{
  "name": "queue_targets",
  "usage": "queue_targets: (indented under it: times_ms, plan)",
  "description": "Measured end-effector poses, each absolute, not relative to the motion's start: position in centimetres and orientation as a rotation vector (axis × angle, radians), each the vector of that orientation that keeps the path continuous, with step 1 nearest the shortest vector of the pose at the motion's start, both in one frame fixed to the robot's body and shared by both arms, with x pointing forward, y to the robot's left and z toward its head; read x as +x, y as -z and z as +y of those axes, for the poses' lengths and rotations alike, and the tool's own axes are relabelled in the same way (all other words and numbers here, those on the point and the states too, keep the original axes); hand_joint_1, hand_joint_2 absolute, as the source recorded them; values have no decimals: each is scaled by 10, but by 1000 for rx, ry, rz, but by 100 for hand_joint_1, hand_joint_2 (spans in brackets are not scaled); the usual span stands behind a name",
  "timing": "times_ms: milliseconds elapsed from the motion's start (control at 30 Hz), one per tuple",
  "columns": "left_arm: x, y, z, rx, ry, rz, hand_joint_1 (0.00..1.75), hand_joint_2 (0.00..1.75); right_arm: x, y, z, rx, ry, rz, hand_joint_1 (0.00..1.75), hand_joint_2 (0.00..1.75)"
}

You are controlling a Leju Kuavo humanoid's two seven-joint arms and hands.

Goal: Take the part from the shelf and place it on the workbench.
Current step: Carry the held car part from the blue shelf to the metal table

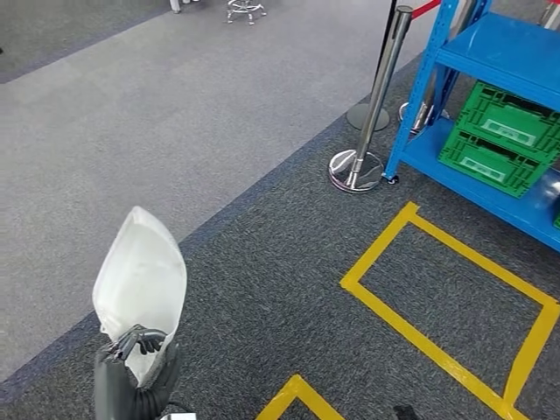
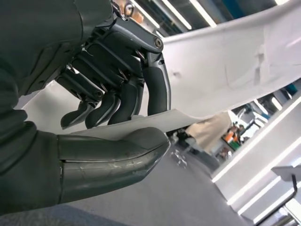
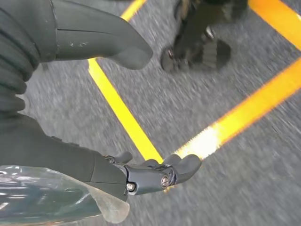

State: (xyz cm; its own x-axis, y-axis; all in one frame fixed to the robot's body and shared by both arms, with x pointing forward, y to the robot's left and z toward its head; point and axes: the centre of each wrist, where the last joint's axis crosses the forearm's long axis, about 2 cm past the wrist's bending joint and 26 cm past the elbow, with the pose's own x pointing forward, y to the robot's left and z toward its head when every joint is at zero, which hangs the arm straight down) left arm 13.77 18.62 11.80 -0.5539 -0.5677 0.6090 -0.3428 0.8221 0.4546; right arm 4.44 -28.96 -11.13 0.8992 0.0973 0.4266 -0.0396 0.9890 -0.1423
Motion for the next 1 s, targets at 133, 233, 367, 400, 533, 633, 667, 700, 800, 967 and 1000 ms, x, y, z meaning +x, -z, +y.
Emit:
queue_targets:
  times_ms: [133, 233, 367, 400, 533, 633, 667, 700, 800, 967, 1000]
  plan:
    - [132, -120, 193, 672, 337, -2210, 175, 175, 44, 111, -287, -127, -83, -436, 0, 175]
    - [128, -122, 199, 699, 333, -2223, 175, 175, 45, 111, -283, -119, -92, -417, 0, 175]
    - [122, -130, 205, 737, 309, -2257, 175, 175, 46, 111, -279, -114, -105, -404, 0, 175]
    - [119, -132, 207, 748, 297, -2262, 175, 175, 46, 111, -278, -113, -108, -406, 0, 175]
    - [112, -138, 213, 788, 256, -2273, 175, 175, 48, 111, -275, -111, -116, -416, 0, 175]
    - [110, -140, 216, 799, 225, -2278, 175, 175, 46, 111, -274, -106, -123, -418, 0, 175]
    - [109, -140, 217, 797, 211, -2276, 175, 175, 46, 111, -273, -105, -126, -420, 0, 175]
    - [108, -140, 217, 793, 197, -2274, 175, 175, 46, 111, -273, -104, -128, -423, 0, 175]
    - [107, -142, 219, 783, 170, -2275, 175, 175, 47, 111, -271, -101, -135, -429, 0, 175]
    - [102, -144, 222, 795, 169, -2276, 175, 175, 49, 110, -267, -92, -144, -422, 0, 175]
    - [102, -144, 223, 801, 175, -2277, 175, 175, 48, 110, -266, -91, -146, -419, 0, 175]
